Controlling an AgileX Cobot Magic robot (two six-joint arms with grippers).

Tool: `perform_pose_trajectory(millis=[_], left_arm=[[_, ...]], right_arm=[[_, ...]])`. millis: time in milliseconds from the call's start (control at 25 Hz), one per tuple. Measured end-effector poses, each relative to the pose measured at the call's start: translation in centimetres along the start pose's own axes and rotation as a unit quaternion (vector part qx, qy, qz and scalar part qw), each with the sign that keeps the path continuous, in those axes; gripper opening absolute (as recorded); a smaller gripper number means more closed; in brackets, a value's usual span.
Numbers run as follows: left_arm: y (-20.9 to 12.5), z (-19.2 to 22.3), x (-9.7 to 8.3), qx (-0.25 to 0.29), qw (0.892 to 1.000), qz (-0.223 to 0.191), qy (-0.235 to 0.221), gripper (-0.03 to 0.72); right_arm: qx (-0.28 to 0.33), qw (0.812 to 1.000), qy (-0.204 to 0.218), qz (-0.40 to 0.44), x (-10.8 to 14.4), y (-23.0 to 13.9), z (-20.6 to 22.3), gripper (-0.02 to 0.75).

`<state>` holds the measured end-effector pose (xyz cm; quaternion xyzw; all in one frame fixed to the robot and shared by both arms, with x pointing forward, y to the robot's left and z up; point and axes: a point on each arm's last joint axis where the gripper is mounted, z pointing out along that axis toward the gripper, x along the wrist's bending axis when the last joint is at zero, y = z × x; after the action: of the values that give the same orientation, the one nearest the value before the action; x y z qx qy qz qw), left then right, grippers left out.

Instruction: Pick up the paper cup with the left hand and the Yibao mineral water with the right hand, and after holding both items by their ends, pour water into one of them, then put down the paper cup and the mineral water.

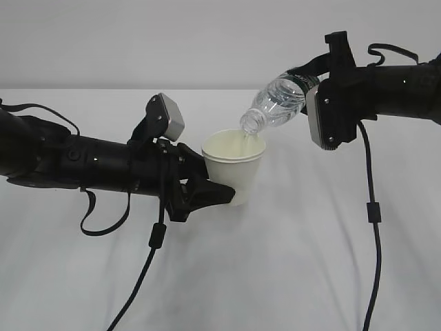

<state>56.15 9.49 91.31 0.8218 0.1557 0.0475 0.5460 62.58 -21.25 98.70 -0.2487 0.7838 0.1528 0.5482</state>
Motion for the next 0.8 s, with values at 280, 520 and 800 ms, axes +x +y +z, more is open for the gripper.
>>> perform_pose_trajectory(millis=[280,520,800], left_arm=[[0.00,0.00,0.00,0.000,1.000,0.000,0.000,0.397],[0.00,0.00,0.00,0.000,1.000,0.000,0.000,0.397],[0.00,0.00,0.00,0.000,1.000,0.000,0.000,0.397]], right_arm=[[0.000,1.000,0.000,0.000,0.00,0.00,0.00,0.456],[0.000,1.000,0.000,0.000,0.00,0.00,0.00,0.456],[0.000,1.000,-0.001,0.000,-0.04,-0.01,0.01,0.456]])
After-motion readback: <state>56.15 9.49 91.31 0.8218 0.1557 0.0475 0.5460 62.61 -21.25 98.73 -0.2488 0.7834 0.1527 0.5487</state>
